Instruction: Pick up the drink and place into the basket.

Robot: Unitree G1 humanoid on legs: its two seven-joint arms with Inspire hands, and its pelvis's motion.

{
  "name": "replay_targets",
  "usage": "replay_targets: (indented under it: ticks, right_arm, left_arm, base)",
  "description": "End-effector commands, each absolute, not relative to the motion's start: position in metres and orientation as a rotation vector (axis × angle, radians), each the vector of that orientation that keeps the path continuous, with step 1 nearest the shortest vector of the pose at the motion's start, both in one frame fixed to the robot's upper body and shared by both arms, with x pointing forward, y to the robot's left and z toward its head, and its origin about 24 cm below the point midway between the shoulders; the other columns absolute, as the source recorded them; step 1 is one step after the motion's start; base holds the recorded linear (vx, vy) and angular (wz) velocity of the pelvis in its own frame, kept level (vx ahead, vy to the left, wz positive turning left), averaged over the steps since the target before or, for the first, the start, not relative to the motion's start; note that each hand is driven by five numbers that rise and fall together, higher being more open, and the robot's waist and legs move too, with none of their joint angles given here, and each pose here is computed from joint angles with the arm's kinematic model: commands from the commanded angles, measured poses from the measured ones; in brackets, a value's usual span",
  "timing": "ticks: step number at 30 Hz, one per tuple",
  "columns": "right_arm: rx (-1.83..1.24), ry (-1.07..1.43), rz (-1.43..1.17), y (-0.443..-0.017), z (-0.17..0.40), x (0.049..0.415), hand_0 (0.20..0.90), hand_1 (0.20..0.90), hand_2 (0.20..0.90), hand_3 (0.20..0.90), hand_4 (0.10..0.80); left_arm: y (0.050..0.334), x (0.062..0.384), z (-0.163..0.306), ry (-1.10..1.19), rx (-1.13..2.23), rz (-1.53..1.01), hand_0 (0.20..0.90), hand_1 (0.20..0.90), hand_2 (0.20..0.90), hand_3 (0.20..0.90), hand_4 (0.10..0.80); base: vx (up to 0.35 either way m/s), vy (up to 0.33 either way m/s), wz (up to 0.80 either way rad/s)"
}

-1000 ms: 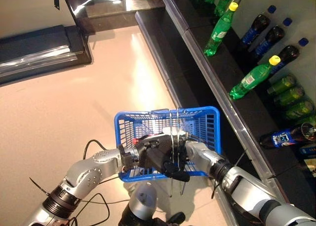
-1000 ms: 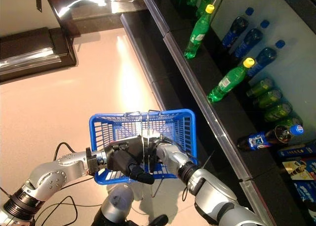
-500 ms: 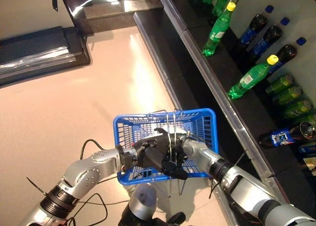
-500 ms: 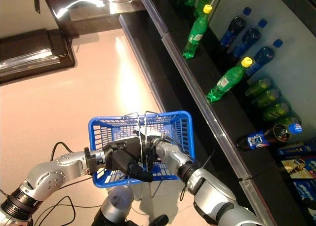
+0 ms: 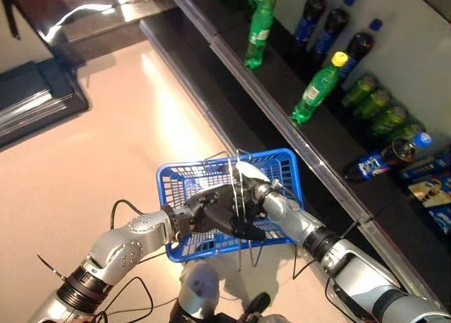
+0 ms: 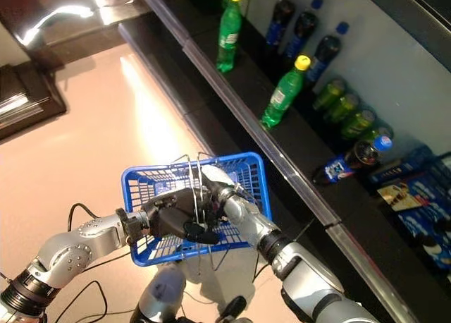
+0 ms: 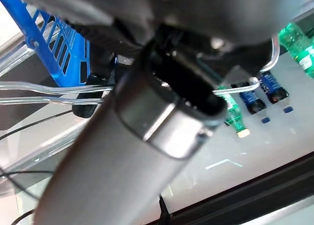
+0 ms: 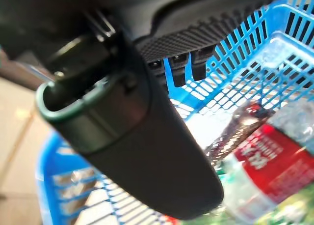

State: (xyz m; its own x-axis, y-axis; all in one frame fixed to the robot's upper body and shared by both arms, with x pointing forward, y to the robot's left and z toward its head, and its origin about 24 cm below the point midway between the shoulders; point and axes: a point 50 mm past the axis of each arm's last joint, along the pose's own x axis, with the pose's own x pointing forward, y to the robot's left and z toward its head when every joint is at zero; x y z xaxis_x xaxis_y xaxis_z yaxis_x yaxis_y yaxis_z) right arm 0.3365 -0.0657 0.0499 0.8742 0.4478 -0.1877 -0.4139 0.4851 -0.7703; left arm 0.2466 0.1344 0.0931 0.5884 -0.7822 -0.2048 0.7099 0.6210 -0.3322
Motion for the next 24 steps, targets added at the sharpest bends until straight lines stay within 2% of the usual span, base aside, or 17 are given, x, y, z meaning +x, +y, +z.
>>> replay_targets:
  ticks: [1,4,12,24]
  right_arm:
    - [-0.785,-0.046,0.508,-0.066,0.033,0.317,0.900,0.900,0.900,0.900,0.800]
    - [-0.713,-0.050,0.474,-0.080,0.032,0.309,0.900,0.900,0.900,0.900,0.800]
    - [-0.530,-0.070,0.314,-0.140,0.032,0.283,0.900,0.900,0.900,0.900,0.800]
    - [-0.354,0.052,0.065,-0.207,0.010,0.248,0.900,0.900,0.900,0.900,0.800]
  left_arm:
    - [0.102,0.238,0.197,-0.454,-0.738,-1.071,0.300,0.300,0.300,0.200,0.100]
    - [0.114,0.245,0.188,-0.450,-0.757,-0.962,0.300,0.300,0.300,0.200,0.100]
    - [0.168,0.260,0.143,-0.427,-0.803,-0.600,0.300,0.300,0.300,0.200,0.100]
    - [0.229,0.251,0.081,-0.325,-0.771,-0.213,0.300,0.300,0.300,0.200,0.100]
  base:
    - [-0.036,0.042,-0.33]
    - [-0.024,0.036,-0.42]
    - [-0.004,0.040,-0.45]
    - [0.018,0.000,-0.21]
